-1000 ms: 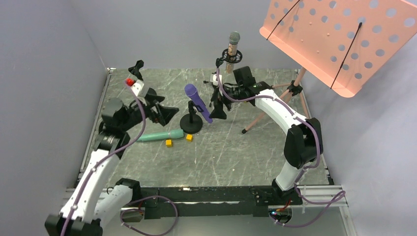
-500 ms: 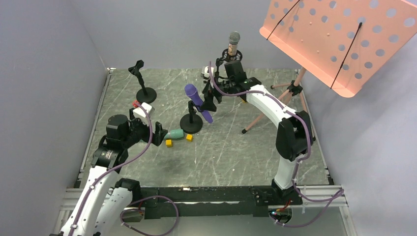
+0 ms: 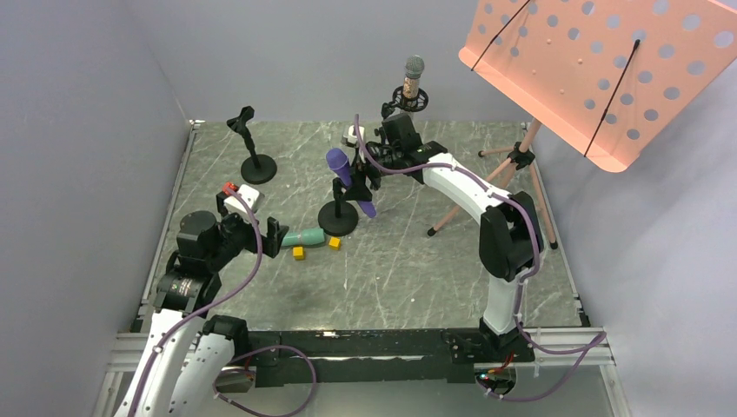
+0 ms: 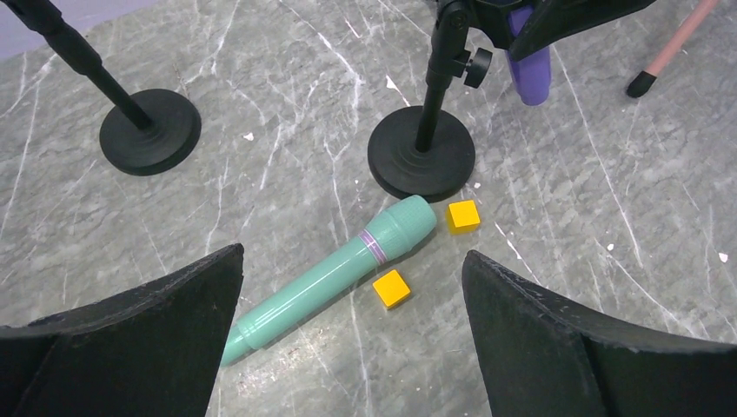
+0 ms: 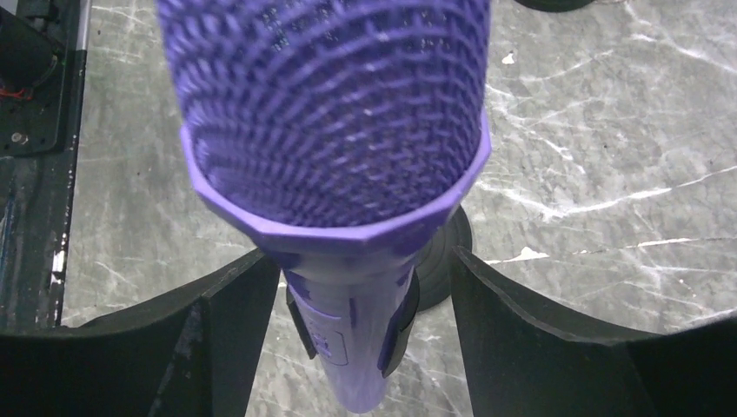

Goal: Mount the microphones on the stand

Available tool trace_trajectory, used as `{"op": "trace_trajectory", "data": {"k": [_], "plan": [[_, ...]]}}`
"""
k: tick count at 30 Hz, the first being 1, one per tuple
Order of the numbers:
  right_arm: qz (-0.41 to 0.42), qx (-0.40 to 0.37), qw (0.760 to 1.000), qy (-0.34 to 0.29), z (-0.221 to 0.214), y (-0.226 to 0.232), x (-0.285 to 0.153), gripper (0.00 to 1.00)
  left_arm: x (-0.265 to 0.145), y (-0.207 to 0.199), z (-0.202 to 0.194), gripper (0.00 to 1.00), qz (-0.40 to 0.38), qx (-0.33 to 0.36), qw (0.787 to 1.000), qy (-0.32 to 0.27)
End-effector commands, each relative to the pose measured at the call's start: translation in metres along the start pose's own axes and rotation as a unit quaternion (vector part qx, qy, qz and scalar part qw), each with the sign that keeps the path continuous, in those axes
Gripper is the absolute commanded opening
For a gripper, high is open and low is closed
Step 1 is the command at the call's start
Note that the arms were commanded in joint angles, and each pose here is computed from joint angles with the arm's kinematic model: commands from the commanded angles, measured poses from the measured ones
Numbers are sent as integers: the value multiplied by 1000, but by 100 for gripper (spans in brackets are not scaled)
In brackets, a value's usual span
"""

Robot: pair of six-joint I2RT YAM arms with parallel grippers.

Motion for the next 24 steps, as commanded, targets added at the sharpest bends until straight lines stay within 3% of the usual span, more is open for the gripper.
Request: {"op": "trace_trajectory", "data": {"k": [1, 6, 9, 13, 16, 24], "plan": [[-10, -8, 1000, -16, 12, -7, -1, 74, -2, 3, 5, 99, 15, 6, 1000, -18], [-14, -13, 1000, -9, 10, -4, -5, 65, -1, 3, 5, 99, 17, 6, 1000, -17], [-11, -17, 1000, -13, 13, -4, -6, 44, -1, 4, 5, 99, 19, 6, 1000, -17], [-11, -23, 1000, -19, 22, -10, -6, 24, -2, 5, 5, 99, 27, 5, 999, -20], [-19, -39, 999, -23, 34, -19, -6, 18, -3, 6, 5, 99, 34, 6, 999, -25], [-78, -76, 994, -31, 64, -70, -4, 16, -4, 9, 4, 99, 53, 5, 998, -26]]}}
Point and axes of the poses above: each gripper's point midway between its finger pads, its own x axis out along the fingers, its own y axis along the line the jaws close on, z = x × y, the point moved 9 cm from there along -x, back along the fingers, and after that the axes turned 8 degrees about -x, right-handed, at the moved point
